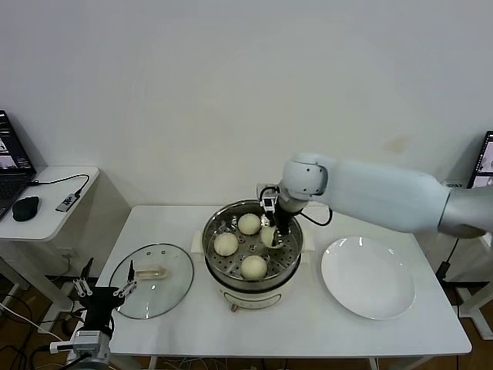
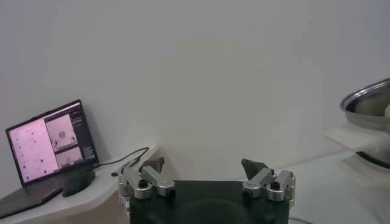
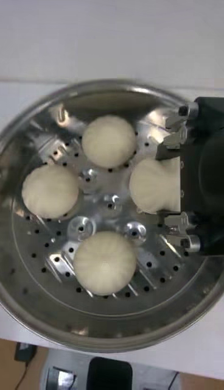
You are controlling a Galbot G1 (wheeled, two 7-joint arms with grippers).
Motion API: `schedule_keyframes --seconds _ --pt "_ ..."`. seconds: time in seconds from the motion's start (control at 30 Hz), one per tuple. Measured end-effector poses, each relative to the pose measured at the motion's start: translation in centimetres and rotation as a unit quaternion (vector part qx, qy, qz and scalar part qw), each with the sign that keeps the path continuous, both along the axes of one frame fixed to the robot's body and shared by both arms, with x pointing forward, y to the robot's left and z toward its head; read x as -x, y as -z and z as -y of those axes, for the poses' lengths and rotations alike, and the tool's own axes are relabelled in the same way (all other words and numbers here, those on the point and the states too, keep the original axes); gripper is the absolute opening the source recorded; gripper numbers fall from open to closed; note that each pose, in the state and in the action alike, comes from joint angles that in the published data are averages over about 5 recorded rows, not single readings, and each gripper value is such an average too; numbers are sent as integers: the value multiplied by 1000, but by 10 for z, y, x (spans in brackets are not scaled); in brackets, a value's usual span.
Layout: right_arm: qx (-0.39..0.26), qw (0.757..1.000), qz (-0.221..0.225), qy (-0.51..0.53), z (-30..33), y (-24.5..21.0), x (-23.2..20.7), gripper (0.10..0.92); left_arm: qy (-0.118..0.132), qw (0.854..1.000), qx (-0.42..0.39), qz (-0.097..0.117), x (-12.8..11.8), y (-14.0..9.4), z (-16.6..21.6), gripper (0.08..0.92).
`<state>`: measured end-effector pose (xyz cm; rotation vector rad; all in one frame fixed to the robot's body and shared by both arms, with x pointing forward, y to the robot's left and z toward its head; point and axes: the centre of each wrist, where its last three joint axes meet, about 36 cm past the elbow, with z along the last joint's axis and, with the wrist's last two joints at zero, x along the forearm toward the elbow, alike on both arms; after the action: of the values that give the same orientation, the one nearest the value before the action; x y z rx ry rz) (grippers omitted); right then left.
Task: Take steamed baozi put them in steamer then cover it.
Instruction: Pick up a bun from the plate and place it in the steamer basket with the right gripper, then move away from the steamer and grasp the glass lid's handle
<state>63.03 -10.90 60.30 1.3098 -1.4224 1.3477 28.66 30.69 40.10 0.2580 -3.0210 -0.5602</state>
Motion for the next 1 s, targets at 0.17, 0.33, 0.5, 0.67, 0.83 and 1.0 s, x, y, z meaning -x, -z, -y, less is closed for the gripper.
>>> schedule_keyframes --seconds 0.17,0.33,0.5,0.67,0.83,1.0 --pt "3 1000 -4 1 -5 11 2 526 0 1000 1 1 0 1 0 823" --pt "7 1000 -4 -1 -6 16 3 602 -1 1000 0 1 0 2 0 823" --pt "8 1000 2 -3 -4 11 4 739 -1 1000 0 3 -1 1 -1 823" --pt "2 1000 14 -1 4 -6 4 818 -1 1000 0 5 -2 0 -1 823" --pt "-18 999 30 2 19 -24 10 823 1 1000 2 8 -4 0 1 823" --pt "-61 996 57 17 41 -35 26 823 4 1000 4 10 -6 1 2 823"
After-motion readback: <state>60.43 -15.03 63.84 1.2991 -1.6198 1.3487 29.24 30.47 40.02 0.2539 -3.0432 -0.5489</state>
